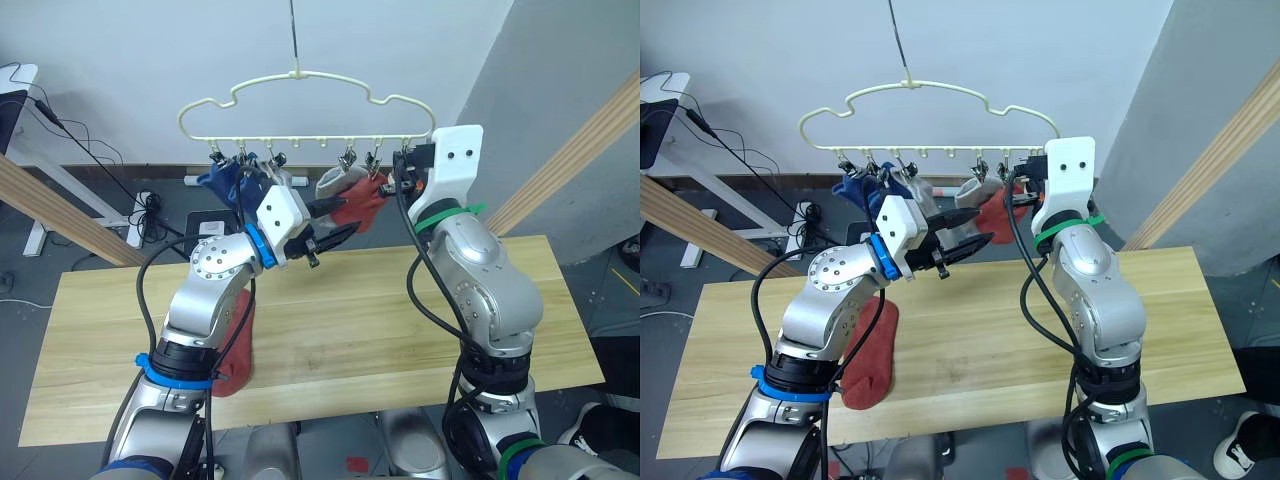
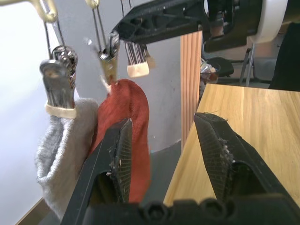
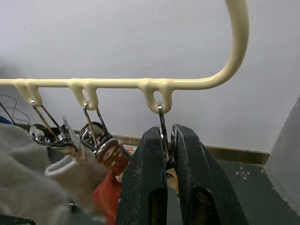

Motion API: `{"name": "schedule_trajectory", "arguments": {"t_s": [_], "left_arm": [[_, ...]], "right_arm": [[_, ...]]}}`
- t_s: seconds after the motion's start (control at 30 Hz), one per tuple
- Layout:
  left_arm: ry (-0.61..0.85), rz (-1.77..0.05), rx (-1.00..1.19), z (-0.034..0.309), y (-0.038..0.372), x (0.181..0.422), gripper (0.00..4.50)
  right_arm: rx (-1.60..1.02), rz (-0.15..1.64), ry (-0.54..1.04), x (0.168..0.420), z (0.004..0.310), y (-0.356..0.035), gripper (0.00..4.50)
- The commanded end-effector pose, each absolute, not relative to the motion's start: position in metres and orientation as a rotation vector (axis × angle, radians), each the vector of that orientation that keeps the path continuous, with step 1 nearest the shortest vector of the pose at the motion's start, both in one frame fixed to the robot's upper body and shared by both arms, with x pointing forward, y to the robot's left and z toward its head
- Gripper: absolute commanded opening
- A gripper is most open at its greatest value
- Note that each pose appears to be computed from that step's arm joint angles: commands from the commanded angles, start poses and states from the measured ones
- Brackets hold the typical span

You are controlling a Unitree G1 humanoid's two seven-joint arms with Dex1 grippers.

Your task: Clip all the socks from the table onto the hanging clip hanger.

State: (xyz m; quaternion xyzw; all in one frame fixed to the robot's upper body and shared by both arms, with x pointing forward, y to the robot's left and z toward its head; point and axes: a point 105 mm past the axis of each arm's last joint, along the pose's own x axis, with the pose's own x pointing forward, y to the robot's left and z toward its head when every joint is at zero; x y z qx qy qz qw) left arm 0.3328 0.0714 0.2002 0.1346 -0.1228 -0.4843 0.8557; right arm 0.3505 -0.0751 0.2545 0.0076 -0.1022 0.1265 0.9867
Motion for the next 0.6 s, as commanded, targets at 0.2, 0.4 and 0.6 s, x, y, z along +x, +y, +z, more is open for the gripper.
{"name": "schedule_trajectory", "arguments": {"t_s": [0.2, 0.4, 0.6], "left_arm": [[-0.209, -0.821, 0.277, 0.177, 0.106, 0.33, 2.31], [-0.054, -0.487, 0.195, 0.125, 0.164, 0.32, 4.1], [0.086, -0.111, 0.017, 0.08, 0.224, 0.294, 4.46]], "right_arm": [[-0.002, 0.268, -0.278, 0.344, 0.268, -0.078, 0.01], [-0.012, 0.278, -0.281, 0.345, 0.268, -0.079, 0.0], [-0.018, 0.292, -0.274, 0.346, 0.266, -0.079, 0.0]]}}
